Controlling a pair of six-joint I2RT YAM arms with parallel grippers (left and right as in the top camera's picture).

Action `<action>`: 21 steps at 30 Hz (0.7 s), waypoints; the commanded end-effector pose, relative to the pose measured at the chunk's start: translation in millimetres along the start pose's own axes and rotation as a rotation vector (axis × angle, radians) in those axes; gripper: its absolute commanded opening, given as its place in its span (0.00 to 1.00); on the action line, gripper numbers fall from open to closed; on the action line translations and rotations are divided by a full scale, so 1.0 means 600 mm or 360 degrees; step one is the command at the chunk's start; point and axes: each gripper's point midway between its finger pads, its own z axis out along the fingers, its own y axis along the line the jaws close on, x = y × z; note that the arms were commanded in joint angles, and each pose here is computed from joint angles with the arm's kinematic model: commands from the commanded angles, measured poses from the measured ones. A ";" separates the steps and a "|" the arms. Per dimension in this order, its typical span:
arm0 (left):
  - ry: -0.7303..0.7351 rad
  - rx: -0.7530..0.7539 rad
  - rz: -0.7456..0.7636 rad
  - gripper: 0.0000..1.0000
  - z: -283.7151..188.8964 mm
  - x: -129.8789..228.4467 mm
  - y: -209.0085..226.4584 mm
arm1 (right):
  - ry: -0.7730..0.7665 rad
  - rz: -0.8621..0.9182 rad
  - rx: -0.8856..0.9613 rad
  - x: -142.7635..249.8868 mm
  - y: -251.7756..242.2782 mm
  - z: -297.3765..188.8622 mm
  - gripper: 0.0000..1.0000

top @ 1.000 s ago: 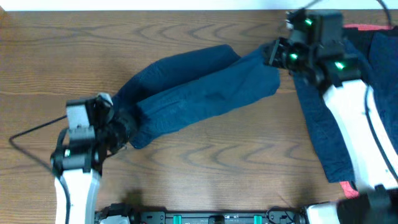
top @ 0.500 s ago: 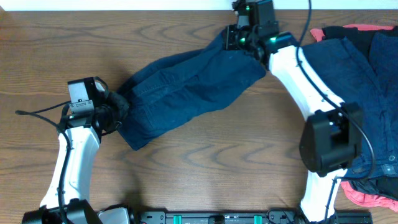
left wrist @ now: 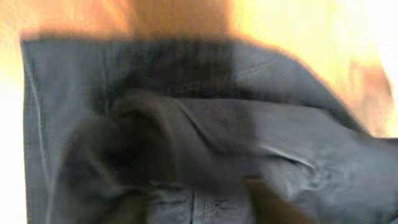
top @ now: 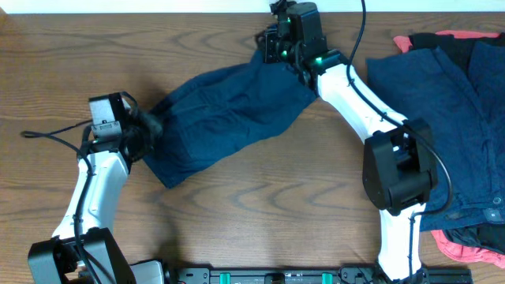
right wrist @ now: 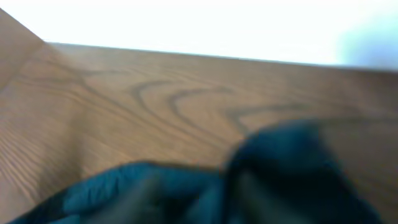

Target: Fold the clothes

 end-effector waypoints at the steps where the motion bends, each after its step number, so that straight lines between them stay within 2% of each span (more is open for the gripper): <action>1: -0.0201 -0.0139 -0.0032 0.94 -0.008 -0.046 0.028 | -0.0097 -0.0011 0.0032 -0.032 -0.013 -0.001 0.99; 2: -0.0237 -0.0151 -0.0043 1.00 -0.010 -0.056 0.033 | -0.0104 0.0001 0.0045 -0.037 -0.021 -0.005 0.99; 7: -0.0158 0.0003 -0.0133 0.98 -0.016 -0.060 0.025 | 0.0009 0.0139 0.0193 -0.030 -0.094 -0.041 0.99; 11: 0.0001 0.0192 -0.0117 0.98 -0.018 -0.033 -0.010 | 0.0232 0.0262 0.0258 0.012 -0.138 -0.076 0.99; 17: 0.0144 0.0343 0.0145 0.98 -0.015 0.015 -0.060 | 0.0570 0.0362 0.0094 0.087 -0.127 -0.105 0.99; 21: 0.0151 0.0389 0.0402 0.98 -0.010 0.038 -0.086 | 0.0686 0.0385 0.0107 0.115 -0.127 -0.117 0.97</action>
